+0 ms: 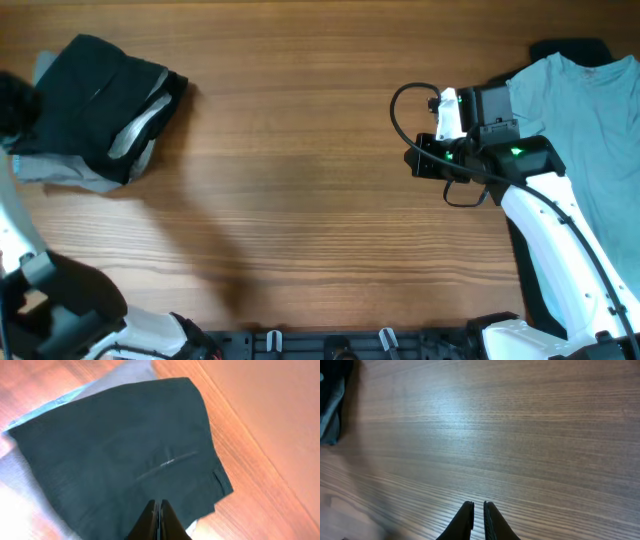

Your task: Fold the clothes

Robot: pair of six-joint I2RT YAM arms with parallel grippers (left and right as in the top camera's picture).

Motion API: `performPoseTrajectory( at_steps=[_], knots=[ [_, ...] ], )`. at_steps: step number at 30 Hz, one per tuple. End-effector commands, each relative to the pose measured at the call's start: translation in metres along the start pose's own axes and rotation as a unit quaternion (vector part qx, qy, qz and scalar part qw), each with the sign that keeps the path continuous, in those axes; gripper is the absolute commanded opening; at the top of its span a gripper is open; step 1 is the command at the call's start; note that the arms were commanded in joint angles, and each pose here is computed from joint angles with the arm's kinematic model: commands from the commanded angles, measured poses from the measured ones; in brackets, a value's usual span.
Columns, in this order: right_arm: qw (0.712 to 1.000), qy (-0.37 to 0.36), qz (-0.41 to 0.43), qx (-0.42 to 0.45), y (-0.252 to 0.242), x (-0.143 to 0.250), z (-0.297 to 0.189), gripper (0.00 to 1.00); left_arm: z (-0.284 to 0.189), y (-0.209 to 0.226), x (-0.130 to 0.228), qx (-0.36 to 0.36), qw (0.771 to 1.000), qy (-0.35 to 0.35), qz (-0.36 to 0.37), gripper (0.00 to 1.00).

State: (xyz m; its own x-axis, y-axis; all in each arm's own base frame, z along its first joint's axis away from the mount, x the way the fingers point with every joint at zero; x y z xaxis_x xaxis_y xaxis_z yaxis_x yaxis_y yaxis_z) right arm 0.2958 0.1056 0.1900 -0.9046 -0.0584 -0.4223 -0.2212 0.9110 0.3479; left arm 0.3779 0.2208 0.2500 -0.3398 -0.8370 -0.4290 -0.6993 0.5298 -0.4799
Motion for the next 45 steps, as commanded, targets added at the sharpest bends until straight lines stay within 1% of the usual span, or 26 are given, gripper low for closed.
performPoseTrajectory(
  at_steps=[1,3,4,6,7,9,11,12,13,14,15,17,20,23,26,28,29,31,33,35,36,37,38,40,43,45],
  knots=[
    [1.0,-0.008,-0.003,0.004,-0.001,-0.005,0.0,0.19,0.077,0.038,0.032,-0.075,0.994,0.083,0.004,0.04],
    [0.997,-0.021,-0.068,-0.042,0.012,-0.01,-0.003,0.23,0.112,0.06,0.055,-0.098,0.984,0.144,0.017,0.04],
    [0.996,-0.029,-0.075,-0.044,0.015,-0.014,-0.006,0.23,0.117,0.062,0.061,-0.091,0.982,0.16,0.04,0.04],
    [0.993,-0.059,-0.088,-0.045,0.022,-0.029,-0.022,0.24,0.105,0.042,0.061,-0.03,0.981,0.174,0.08,0.05],
    [0.991,-0.08,-0.094,-0.042,0.026,-0.036,-0.034,0.24,0.089,0.025,0.055,0.007,0.981,0.168,0.095,0.11],
    [0.986,-0.123,-0.107,-0.035,0.034,-0.048,-0.06,0.24,0.035,-0.02,0.048,0.088,0.974,0.148,0.144,0.27],
    [0.978,-0.175,-0.106,-0.033,0.044,-0.054,-0.094,0.23,-0.033,-0.06,0.055,0.135,0.959,0.115,0.221,0.37],
    [0.977,-0.194,-0.086,-0.03,0.046,-0.055,-0.108,0.27,-0.058,-0.072,0.064,0.149,0.95,0.101,0.255,0.46],
    [0.974,-0.211,-0.073,-0.037,0.051,-0.054,-0.121,0.37,-0.093,-0.087,0.079,0.167,0.941,0.084,0.284,1.0],
    [0.971,-0.224,-0.067,-0.042,0.054,-0.051,-0.131,0.59,-0.125,-0.095,0.094,0.181,0.933,0.075,0.301,1.0],
    [0.968,-0.235,-0.075,-0.052,0.06,-0.048,-0.141,0.7,-0.143,-0.096,0.105,0.187,0.93,0.075,0.308,1.0],
    [0.958,-0.255,-0.108,-0.071,0.07,-0.041,-0.157,0.99,-0.18,-0.089,0.126,0.186,0.927,0.074,0.317,1.0],
    [0.94,-0.302,-0.141,-0.072,0.08,-0.024,-0.192,1.0,-0.227,-0.07,0.142,0.16,0.931,0.033,0.326,1.0],
    [0.934,-0.318,-0.147,-0.074,0.083,-0.017,-0.204,1.0,-0.254,-0.061,0.149,0.157,0.929,-0.007,0.334,1.0],
    [0.942,-0.299,-0.13,-0.075,0.08,-0.016,-0.196,1.0,-0.272,-0.059,0.155,0.166,0.925,-0.03,0.34,1.0],
    [0.962,-0.255,-0.038,-0.092,0.075,-0.012,-0.181,1.0,-0.277,-0.058,0.157,0.169,0.924,-0.037,0.341,1.0],
    [0.967,-0.238,-0.027,-0.087,0.072,-0.008,-0.176,1.0,-0.277,-0.058,0.157,0.169,0.924,-0.038,0.341,1.0],
    [0.968,-0.241,-0.025,-0.064,0.065,-0.011,-0.174,1.0,-0.277,-0.058,0.157,0.169,0.924,-0.038,0.341,1.0],
    [0.956,-0.274,-0.094,-0.044,0.068,-0.013,-0.189,1.0,-0.277,-0.058,0.157,0.169,0.924,-0.038,0.341,1.0],
    [0.929,-0.321,-0.181,-0.026,0.076,-0.013,-0.211,1.0,-0.277,-0.058,0.157,0.169,0.924,-0.038,0.341,1.0],
    [0.906,-0.352,-0.237,-0.004,0.08,-0.008,-0.227,1.0,-0.277,-0.058,0.157,0.169,0.924,-0.038,0.341,1.0],
    [0.889,-0.368,-0.27,0.029,0.077,-0.003,-0.237,1.0,-0.277,-0.058,0.157,0.169,0.924,-0.038,0.341,1.0],
    [0.881,-0.38,-0.273,0.066,0.07,0.003,-0.244,1.0,-0.277,-0.058,0.157,0.169,0.924,-0.038,0.341,1.0],
    [0.872,-0.402,-0.248,0.127,0.05,0.017,-0.248,1.0,-0.277,-0.058,0.157,0.169,0.924,-0.038,0.341,1.0],
    [0.862,-0.422,-0.243,0.14,0.035,0.043,-0.227,1.0,-0.277,-0.058,0.157,0.169,0.924,-0.038,0.341,1.0],
    [0.853,-0.438,-0.245,0.142,0.019,0.061,-0.188,1.0,-0.277,-0.058,0.157,0.169,0.924,-0.038,0.341,1.0]
  ],
)
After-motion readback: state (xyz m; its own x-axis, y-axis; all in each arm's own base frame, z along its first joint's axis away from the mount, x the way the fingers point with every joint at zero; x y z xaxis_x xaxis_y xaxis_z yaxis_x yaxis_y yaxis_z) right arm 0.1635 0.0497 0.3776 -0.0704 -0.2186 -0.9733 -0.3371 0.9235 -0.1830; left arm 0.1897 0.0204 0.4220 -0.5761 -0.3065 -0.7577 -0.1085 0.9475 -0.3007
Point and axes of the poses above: each gripper's point midway between its finger pads, its own z axis out along the fingers, its own y axis along the line the jaws close on, x = y × z, the point moved 4 cm from there along -z, back along the fingers, and after that the axes turned 10 degrees about -z, right-handed, at the moved point
